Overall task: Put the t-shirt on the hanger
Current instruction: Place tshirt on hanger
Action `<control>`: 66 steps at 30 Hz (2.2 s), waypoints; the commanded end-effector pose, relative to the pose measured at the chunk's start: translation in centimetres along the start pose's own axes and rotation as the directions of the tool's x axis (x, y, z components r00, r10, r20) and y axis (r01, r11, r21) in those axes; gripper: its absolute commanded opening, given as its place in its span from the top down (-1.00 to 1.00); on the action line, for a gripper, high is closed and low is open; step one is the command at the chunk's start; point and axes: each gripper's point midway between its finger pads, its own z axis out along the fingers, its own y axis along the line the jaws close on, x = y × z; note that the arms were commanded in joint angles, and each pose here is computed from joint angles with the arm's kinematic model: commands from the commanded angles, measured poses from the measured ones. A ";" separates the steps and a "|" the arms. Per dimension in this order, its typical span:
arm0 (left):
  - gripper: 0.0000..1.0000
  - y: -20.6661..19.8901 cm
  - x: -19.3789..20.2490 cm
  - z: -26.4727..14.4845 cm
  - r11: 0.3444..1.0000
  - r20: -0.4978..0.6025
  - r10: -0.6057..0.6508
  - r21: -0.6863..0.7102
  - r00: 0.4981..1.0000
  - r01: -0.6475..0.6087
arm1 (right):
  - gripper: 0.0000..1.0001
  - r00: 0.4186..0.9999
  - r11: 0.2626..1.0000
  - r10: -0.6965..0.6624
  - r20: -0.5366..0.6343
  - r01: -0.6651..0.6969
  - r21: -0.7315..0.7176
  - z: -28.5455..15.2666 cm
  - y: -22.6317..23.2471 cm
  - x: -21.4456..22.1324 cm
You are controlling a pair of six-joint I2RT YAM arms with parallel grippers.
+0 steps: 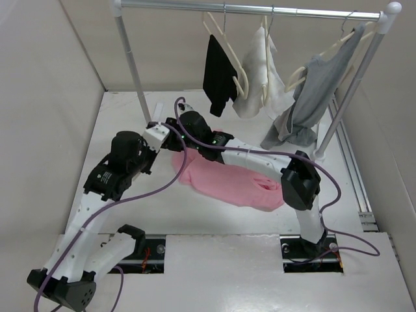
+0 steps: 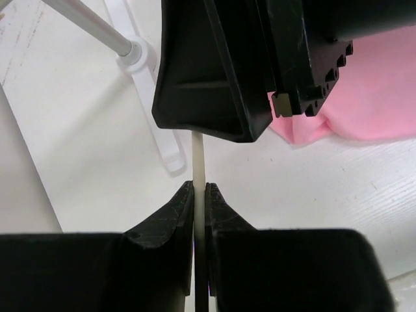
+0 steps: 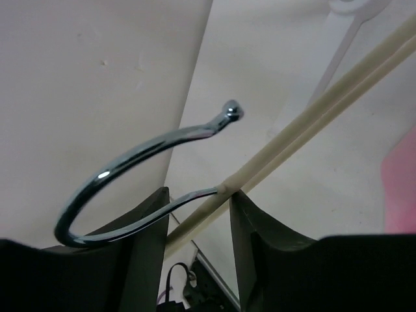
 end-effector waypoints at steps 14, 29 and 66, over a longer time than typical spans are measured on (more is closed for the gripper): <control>1.00 -1.4 0.8 3.6 0.982 -0.014 0.184 0.041 0.983 -0.184 | -0.46 0.972 0.967 0.059 -0.228 -0.112 -0.228 2.7 1.6 3.7; -0.25 -4.7 -1.2 1.5 0.960 0.049 0.132 0.241 0.990 -0.140 | 1.00 0.966 0.964 -0.029 -0.257 -0.041 -0.264 1.4 -0.6 4.5; -0.39 -10.5 5.4 11.0 0.803 -0.020 0.429 0.468 0.903 -0.370 | 1.00 0.798 0.829 -0.465 -0.383 0.544 0.128 -26.8 -20.8 2.4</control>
